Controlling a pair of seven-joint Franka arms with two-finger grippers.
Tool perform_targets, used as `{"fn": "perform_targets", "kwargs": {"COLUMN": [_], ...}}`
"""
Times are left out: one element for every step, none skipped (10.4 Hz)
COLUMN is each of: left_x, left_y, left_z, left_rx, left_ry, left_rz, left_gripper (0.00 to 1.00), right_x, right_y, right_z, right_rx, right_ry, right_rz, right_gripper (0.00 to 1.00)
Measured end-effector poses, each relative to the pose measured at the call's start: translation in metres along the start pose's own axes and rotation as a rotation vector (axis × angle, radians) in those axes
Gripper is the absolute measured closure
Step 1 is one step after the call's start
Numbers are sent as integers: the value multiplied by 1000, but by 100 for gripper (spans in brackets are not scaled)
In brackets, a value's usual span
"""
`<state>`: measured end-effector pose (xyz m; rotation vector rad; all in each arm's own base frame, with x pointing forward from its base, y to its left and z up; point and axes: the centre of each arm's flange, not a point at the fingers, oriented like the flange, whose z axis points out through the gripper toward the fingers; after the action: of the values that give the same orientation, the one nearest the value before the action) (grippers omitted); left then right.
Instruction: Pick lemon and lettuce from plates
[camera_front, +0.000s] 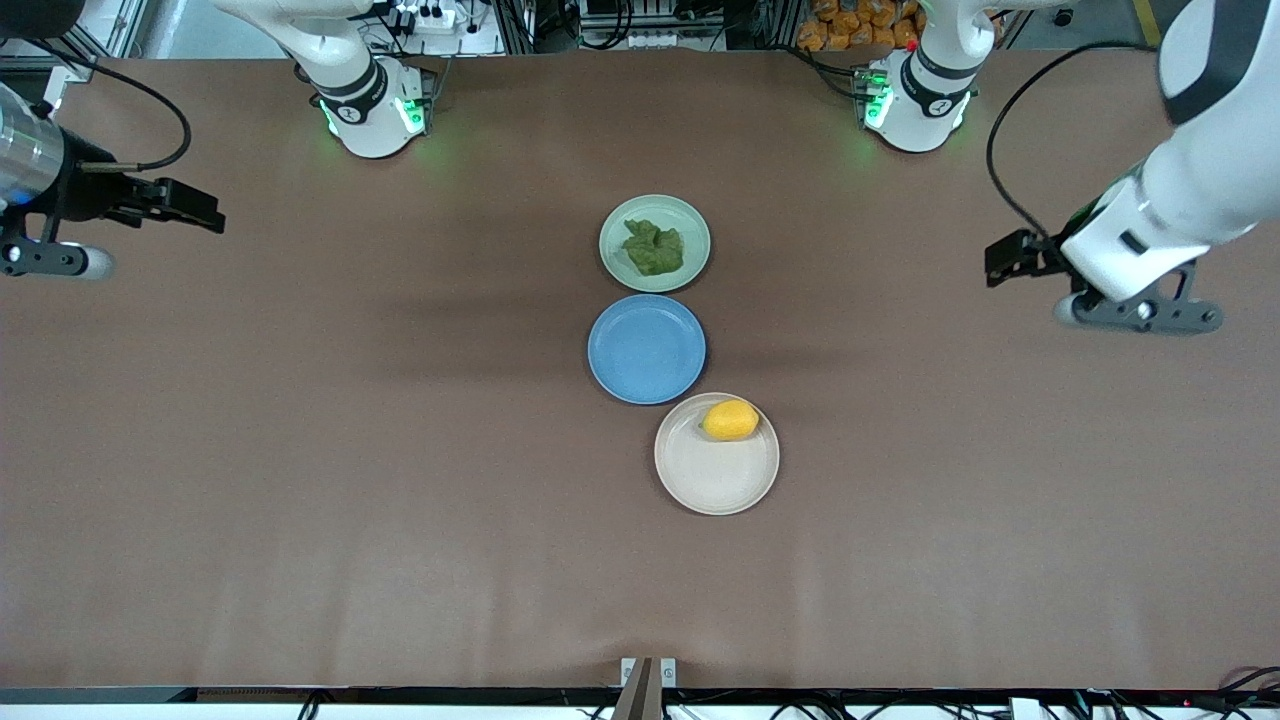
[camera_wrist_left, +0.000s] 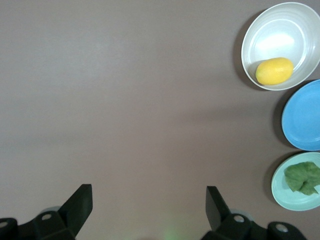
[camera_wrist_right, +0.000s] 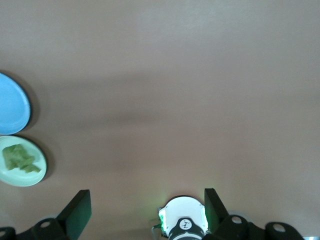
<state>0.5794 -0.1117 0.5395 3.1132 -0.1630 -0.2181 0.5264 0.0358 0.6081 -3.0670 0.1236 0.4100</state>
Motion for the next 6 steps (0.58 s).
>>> {"fn": "perform_targets", "kwargs": {"left_x": [13,25,36,43,49,55], "left_y": [10,29,54,72,80,81], "left_z": [21,46,69,86,95,101], "left_rx": [-3,-2,0,0,-4,-9], "left_ry": [-19,-36,-43,-41,-31,-16], "left_rz": [-9,-24,-50,-73,-91,-112], "left_gripper": [0,0,0,0,0,0], "right_x": [0,-1,-1,-2,-4,-7], "right_y": [-3,-5,-8,-14,-25,-42], "right_z": [1,2,3,4,5,6], "right_rx": [6,7,7,7,4,3], "right_ry": [-7,-11,-15,-18,-19,-22], "right_rz": [-6,-10,-15,-26,-47,-79], "right_gripper": [0,0,0,0,0,0]}}
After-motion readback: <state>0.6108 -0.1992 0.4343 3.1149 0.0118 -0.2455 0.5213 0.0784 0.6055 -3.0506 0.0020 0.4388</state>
